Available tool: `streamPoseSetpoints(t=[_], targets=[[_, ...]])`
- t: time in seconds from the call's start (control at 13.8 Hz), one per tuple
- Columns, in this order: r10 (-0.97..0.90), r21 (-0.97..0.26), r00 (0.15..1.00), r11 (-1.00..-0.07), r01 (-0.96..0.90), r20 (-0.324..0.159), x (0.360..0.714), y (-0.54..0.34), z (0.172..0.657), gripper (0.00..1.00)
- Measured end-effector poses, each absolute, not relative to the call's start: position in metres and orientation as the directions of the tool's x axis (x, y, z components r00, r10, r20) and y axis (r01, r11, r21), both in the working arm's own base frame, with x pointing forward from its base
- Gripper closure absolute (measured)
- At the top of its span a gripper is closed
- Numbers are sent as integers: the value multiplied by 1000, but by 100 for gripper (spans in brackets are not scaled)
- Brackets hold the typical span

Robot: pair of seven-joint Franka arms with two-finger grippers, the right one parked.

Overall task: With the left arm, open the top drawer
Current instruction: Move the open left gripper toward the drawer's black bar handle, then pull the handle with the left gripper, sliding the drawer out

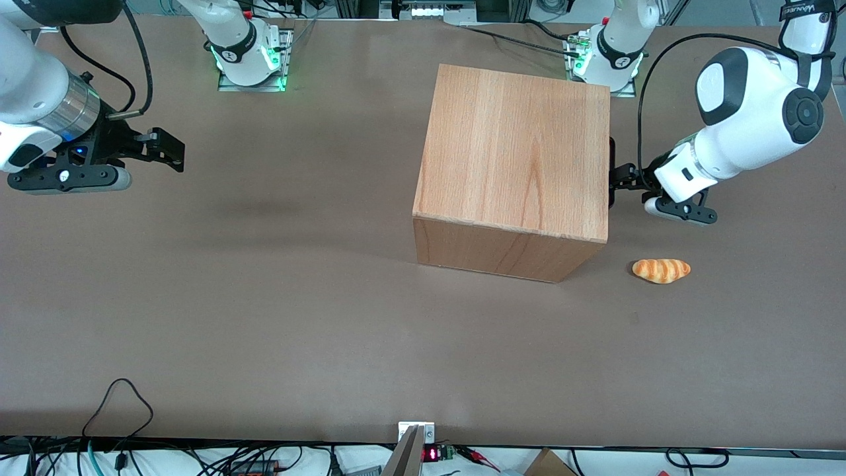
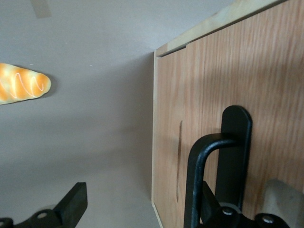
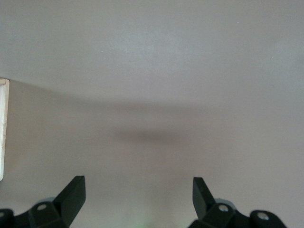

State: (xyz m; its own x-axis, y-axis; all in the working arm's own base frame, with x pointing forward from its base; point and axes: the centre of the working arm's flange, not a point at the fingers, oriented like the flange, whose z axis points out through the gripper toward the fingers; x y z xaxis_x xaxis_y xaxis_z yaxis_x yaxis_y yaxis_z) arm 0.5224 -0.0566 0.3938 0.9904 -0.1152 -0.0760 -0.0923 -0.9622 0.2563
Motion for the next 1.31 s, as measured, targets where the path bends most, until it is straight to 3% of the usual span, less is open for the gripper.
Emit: streamPoseSetpoints(t=[1.31], targets=[[93, 200, 992, -974, 109, -88, 511, 107, 383, 0]])
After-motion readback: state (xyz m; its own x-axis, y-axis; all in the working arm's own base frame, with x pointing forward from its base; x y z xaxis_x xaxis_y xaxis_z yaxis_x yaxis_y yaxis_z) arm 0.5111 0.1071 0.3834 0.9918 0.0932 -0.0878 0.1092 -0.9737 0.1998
